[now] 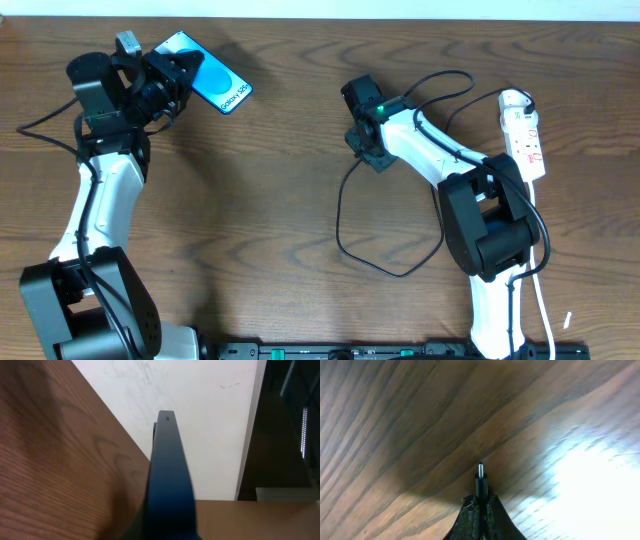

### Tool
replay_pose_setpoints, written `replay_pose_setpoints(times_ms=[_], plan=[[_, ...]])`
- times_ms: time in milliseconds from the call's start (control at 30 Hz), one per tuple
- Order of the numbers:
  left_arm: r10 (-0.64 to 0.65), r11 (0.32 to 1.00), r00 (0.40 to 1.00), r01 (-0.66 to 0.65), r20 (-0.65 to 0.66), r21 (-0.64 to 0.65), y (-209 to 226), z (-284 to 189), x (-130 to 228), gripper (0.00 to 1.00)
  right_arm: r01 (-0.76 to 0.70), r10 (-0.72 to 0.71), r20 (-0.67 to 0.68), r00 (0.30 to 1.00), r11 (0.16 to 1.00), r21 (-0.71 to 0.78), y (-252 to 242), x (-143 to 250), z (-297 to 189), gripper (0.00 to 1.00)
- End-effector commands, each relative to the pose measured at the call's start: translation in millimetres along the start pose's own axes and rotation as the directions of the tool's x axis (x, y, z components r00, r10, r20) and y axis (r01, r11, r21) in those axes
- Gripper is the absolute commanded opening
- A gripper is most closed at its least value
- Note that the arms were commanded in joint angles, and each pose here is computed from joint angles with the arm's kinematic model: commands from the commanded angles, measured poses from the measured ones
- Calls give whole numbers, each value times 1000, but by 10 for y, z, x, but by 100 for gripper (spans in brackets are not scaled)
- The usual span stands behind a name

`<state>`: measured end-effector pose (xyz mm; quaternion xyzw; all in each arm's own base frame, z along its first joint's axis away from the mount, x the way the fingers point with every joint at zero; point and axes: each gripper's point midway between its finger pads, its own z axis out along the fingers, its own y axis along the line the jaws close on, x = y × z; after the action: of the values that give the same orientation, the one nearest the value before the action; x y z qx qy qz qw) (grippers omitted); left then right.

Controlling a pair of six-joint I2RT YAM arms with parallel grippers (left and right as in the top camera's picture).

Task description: Plug charger to phone and switch on socket

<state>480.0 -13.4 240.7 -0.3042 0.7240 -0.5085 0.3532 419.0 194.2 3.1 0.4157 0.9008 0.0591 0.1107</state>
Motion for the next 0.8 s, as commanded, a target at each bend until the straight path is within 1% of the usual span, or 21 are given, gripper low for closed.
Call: replay_pose_setpoints(times_ms=[0,100,200,233,300,333,400,433,500,533,633,767], plan=[[41,999,999,-41,-11,36,-142,-59,18,8,63,-71,-126,989,996,-71,136,195,91,1],[41,999,999,-40,-11,36,-142,-59,18,7,139,-184,-201,962,966,-220,387,275,34,1],[41,999,999,-40,-11,36,-142,-59,18,7,214,-332,-240,912,886,-411,685,373,-102,1],[41,999,999,-40,-11,36,-143,-59,18,8,243,-400,-240,884,834,-496,809,422,-186,1],[41,999,999,-40,-11,36,-143,-59,18,8,296,-534,-201,821,700,-650,1023,514,-380,1],[41,999,999,-40,-11,36,-143,-59,18,7,315,-596,-166,786,616,-722,1119,556,-498,1],[37,999,999,-37,-11,36,-144,-59,18,7,345,-677,-82,732,471,-812,1249,603,-683,1],[39,999,999,-39,-10,38,-149,-59,15,7,362,-707,-35,707,404,-840,1295,625,-760,1],[43,998,999,-43,-9,41,-158,-60,12,7,412,-758,94,646,243,-878,1377,668,-912,1],[46,998,999,-46,-9,45,-168,-60,11,8,428,-772,139,620,184,-885,1392,689,-962,2],[67,995,998,-66,-15,71,-230,-64,19,7,422,-800,191,569,84,-903,1378,768,-1071,5],[97,990,995,-94,-25,107,-317,-72,34,7,381,-836,294,462,-112,-918,1278,931,-1274,5]])
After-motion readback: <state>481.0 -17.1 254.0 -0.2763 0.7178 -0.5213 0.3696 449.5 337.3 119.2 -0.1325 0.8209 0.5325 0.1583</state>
